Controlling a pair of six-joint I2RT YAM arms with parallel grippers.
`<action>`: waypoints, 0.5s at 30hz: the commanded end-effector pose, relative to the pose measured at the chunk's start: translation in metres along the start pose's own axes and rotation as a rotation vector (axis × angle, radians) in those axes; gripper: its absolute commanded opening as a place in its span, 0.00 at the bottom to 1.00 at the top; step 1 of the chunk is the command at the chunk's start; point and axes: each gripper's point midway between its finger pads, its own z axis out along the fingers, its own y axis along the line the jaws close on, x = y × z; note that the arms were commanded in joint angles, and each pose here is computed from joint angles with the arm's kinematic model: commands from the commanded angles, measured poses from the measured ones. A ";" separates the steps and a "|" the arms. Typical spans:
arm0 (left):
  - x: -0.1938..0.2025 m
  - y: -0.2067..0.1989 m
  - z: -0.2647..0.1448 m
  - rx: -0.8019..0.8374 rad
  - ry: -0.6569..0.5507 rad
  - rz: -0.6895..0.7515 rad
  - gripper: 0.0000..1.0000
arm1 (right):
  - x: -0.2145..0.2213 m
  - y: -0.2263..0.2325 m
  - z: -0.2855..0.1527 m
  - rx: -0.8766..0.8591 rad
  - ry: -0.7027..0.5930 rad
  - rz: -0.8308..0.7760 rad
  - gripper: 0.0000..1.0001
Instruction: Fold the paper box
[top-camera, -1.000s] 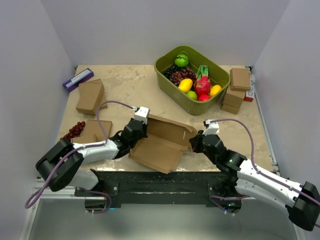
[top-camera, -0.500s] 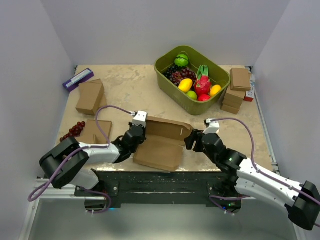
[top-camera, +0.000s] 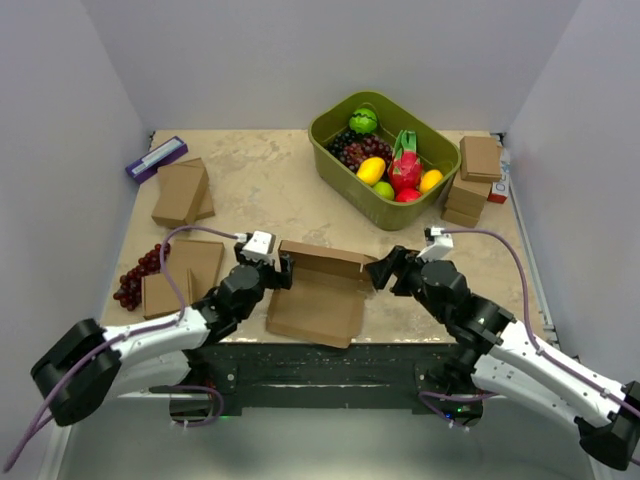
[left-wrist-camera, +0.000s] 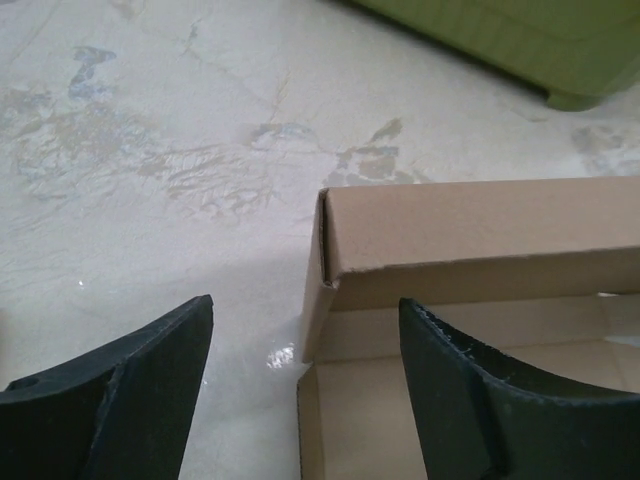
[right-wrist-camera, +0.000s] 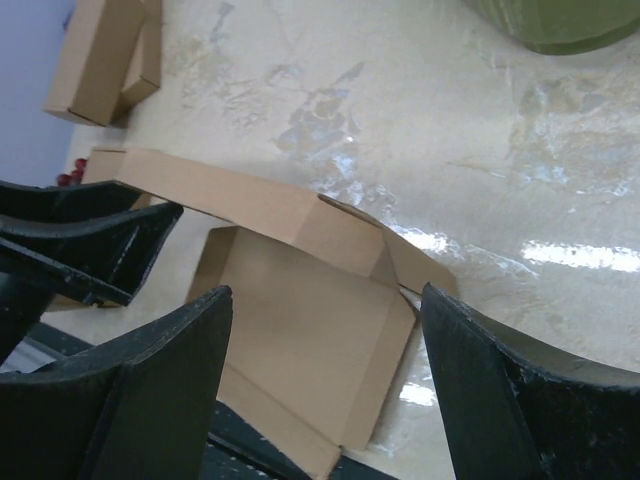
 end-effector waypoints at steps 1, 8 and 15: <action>-0.013 -0.015 -0.021 0.110 -0.004 -0.063 0.85 | -0.023 0.032 -0.012 -0.097 -0.023 0.098 0.79; -0.054 -0.014 -0.038 0.133 0.089 -0.251 0.93 | -0.032 0.056 -0.012 -0.149 0.005 0.150 0.78; -0.101 -0.020 -0.034 0.201 0.043 -0.301 0.93 | -0.028 0.065 -0.005 -0.172 0.026 0.174 0.76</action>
